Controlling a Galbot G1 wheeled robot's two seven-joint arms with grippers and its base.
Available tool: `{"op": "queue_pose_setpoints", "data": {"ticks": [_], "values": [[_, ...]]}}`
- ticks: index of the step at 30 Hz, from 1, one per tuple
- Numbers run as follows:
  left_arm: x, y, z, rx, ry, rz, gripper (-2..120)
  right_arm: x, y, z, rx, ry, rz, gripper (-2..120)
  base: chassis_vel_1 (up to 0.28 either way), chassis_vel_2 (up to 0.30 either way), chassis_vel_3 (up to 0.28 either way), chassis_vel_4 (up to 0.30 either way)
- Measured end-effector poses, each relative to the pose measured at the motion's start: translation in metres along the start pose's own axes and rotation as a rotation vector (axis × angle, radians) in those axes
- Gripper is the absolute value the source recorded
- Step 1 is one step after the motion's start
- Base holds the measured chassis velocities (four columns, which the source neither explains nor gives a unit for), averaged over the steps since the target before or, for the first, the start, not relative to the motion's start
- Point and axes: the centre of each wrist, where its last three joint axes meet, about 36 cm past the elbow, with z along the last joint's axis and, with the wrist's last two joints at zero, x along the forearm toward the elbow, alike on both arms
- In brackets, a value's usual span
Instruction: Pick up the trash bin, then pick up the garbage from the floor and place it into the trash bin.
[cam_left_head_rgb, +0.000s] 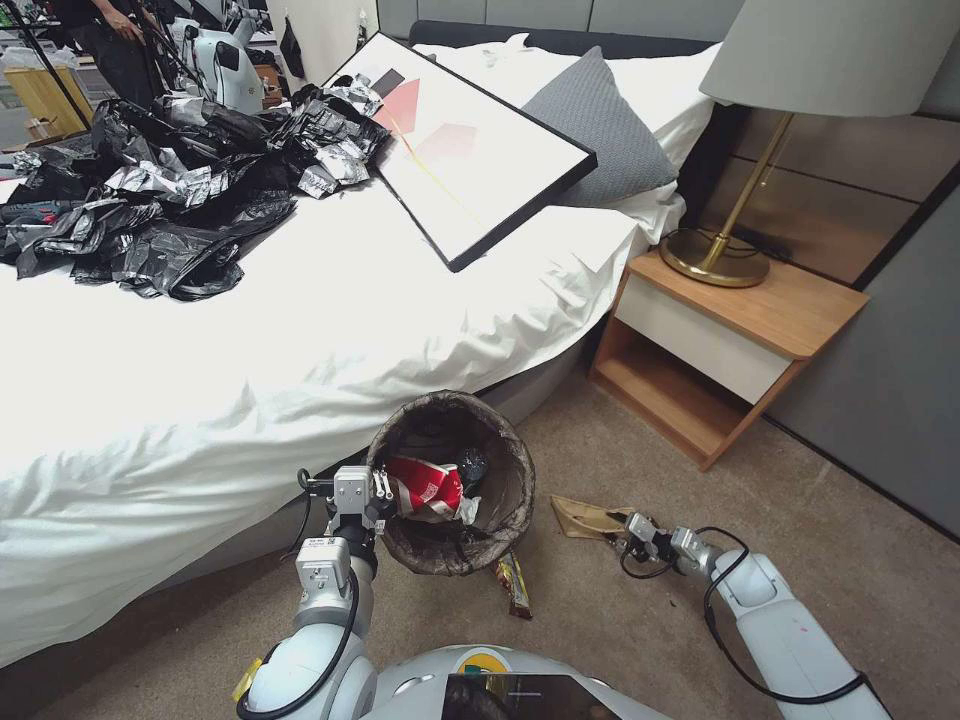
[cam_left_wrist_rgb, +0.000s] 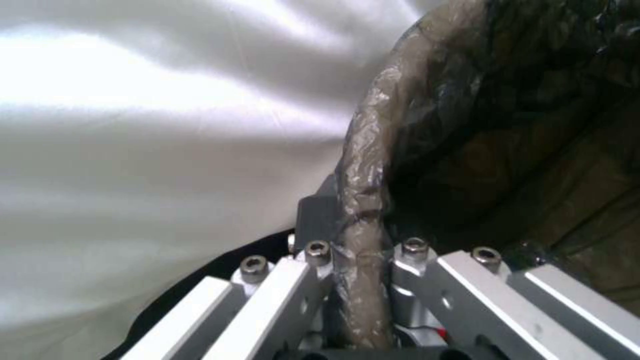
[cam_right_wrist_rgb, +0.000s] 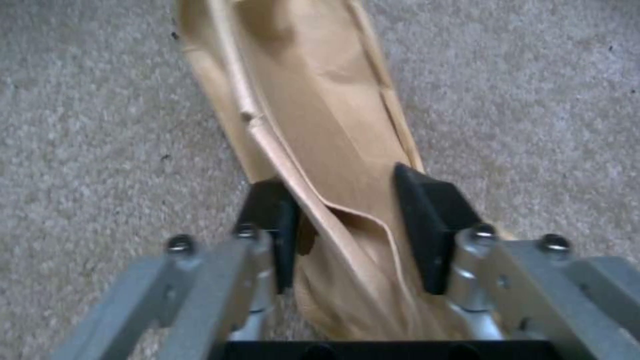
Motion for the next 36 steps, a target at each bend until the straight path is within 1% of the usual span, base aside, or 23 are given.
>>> {"op": "queue_pose_setpoints", "data": {"ticks": [2,3,6,7,8,10,14,16,17,20,22,24,26,27,28,30,31,32,34,36], "values": [[0.000,0.000,0.000,0.000,0.000,0.000,2,-0.001,0.002,0.000,-0.005,-0.005,0.001,23,0.000,0.000,0.000,0.000],[0.000,0.000,0.000,0.000,0.000,0.000,2,-0.001,0.002,0.000,-0.005,-0.005,0.001,23,0.000,0.000,0.000,0.000],[0.000,0.000,0.000,0.000,0.000,0.000,2,-0.001,0.005,-0.001,-0.012,-0.015,0.003,8,0.000,0.000,0.000,0.000],[0.000,0.000,0.000,0.000,0.000,0.000,2,-0.001,0.005,-0.001,-0.012,-0.015,0.003,8,0.000,0.000,0.000,0.000],[0.000,0.000,0.000,0.000,0.000,0.000,2,0.000,0.005,-0.001,-0.014,-0.018,0.005,4,0.000,0.000,0.000,0.000],[0.000,0.000,0.000,0.000,0.000,0.000,2,0.001,0.006,0.000,-0.020,-0.022,0.014,0,0.000,0.000,0.000,0.000],[0.000,0.000,0.000,0.000,0.000,0.000,2,0.005,0.008,0.000,-0.042,-0.031,0.044,0,0.000,0.000,0.000,0.000],[0.000,0.000,0.000,0.000,0.000,0.000,2,0.006,0.014,0.000,-0.096,-0.060,0.082,0,0.000,0.000,0.000,0.000],[0.000,0.000,0.000,0.000,0.000,0.000,2,0.006,0.014,0.000,-0.096,-0.060,0.082,0,0.000,0.000,0.000,0.000],[0.000,0.000,0.000,0.000,0.000,0.000,2,0.004,0.025,-0.001,-0.175,-0.103,0.149,0,0.000,0.000,0.000,0.000],[0.000,0.000,0.000,0.000,0.000,0.000,2,0.004,0.028,-0.002,-0.190,-0.114,0.164,0,0.000,0.000,0.000,0.000],[0.000,0.000,0.000,0.000,0.000,0.000,2,0.001,0.039,-0.008,-0.236,-0.156,0.217,0,0.000,0.000,0.000,0.000],[0.000,0.000,0.000,0.000,0.000,0.000,2,0.000,0.041,-0.010,-0.245,-0.167,0.227,0,0.000,0.000,0.000,0.000],[0.000,0.000,0.000,0.000,0.000,0.000,2,-0.001,0.046,-0.016,-0.266,-0.197,0.253,0,0.000,0.000,0.000,0.000],[0.000,0.000,0.000,0.000,0.000,0.000,2,-0.003,0.051,-0.030,-0.293,-0.250,0.294,0,0.000,0.000,0.000,0.000],[0.000,0.000,0.000,0.000,0.000,0.000,2,-0.003,0.053,-0.033,-0.300,-0.263,0.305,0,0.000,0.000,0.000,0.000],[0.000,0.000,0.000,0.000,0.000,0.000,2,-0.004,0.056,-0.043,-0.319,-0.303,0.335,0,0.000,0.000,0.000,0.000],[0.000,0.000,0.000,0.000,0.000,0.000,2,-0.002,0.058,-0.060,-0.354,-0.374,0.370,0,0.000,0.000,0.000,0.000],[0.000,0.000,0.000,0.000,0.000,0.000,2,-0.002,0.059,-0.065,-0.364,-0.394,0.377,0,0.000,0.000,0.000,0.000],[0.000,0.000,0.000,0.000,0.000,0.000,2,0.012,0.060,-0.115,-0.436,-0.618,0.402,0,0.000,0.000,0.000,0.000]]}}
